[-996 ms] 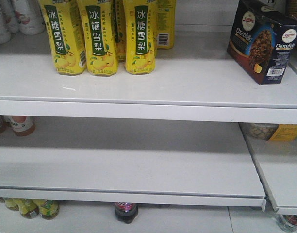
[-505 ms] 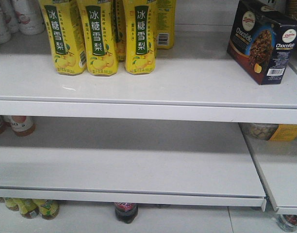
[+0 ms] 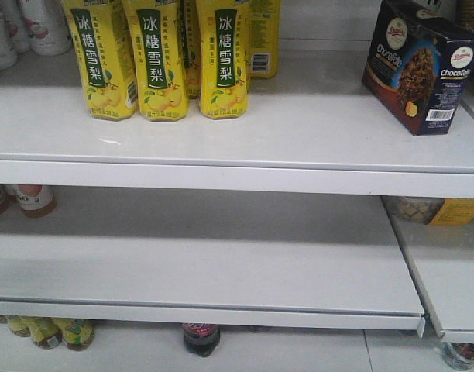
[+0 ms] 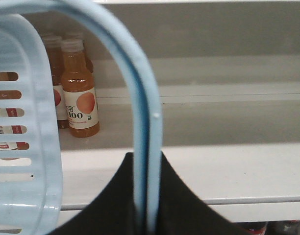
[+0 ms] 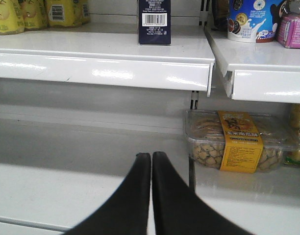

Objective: Left arm holds basket, right arm returns cookies

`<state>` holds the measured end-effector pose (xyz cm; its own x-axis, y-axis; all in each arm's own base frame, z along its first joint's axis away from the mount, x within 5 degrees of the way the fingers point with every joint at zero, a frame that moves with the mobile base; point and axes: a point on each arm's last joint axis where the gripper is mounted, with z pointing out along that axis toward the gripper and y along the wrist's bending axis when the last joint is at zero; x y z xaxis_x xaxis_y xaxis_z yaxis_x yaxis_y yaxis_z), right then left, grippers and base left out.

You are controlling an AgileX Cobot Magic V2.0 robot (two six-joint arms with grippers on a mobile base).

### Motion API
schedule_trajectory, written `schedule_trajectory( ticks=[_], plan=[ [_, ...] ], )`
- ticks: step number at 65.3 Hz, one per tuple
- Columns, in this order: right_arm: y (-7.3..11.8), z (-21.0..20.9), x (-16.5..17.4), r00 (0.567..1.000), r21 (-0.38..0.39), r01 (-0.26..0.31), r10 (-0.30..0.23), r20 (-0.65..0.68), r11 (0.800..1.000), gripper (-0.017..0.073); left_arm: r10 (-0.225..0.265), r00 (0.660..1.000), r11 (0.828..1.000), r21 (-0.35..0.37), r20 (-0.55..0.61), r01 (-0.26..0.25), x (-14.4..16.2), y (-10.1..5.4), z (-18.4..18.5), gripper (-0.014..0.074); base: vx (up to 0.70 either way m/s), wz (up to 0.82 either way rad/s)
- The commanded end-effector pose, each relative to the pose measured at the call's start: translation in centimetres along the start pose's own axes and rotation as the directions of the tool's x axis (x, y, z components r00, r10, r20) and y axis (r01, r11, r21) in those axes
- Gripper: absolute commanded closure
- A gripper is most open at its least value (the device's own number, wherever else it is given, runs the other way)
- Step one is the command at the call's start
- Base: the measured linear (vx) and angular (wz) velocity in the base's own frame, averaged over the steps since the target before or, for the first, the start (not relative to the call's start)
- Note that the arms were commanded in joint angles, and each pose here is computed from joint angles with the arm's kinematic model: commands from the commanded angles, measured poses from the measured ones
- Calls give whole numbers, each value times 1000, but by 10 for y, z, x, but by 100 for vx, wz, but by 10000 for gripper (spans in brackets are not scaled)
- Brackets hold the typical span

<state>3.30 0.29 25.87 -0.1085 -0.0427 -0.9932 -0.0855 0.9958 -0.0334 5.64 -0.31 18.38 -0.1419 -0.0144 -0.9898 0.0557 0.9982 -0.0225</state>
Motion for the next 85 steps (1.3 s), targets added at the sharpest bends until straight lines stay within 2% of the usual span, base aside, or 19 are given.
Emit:
schedule_trajectory(
  ticks=[1,6,12,21,29,45,85],
  plan=[
    [-1,-2,-14,996,11,8,-9,89,1000,568,17,992,1000,10,122,-19,-8,-1,-2,600,0,0],
    [-1,3,-5,996,17,31,-32,88,999,568,17,992,1000,10,122,-19,-8,-1,-2,600,0,0],
    [-1,15,15,994,33,24,-27,107,999,568,17,992,1000,10,122,-19,-8,-1,-2,600,0,0],
    [-4,26,42,986,92,-22,7,164,996,568,17,992,1000,9,122,-18,-8,-1,-2,600,0,0],
    [-7,27,49,974,145,-71,38,221,987,568,17,992,1000,9,122,-18,-8,-1,-2,600,0,0],
    [-2,28,48,973,91,42,-61,220,995,568,17,993,1000,9,121,-18,-8,-1,-2,600,0,0],
    [-3,28,48,974,93,38,-57,219,995,568,17,993,1000,9,121,-18,-8,-1,-2,600,0,0]
  ],
)
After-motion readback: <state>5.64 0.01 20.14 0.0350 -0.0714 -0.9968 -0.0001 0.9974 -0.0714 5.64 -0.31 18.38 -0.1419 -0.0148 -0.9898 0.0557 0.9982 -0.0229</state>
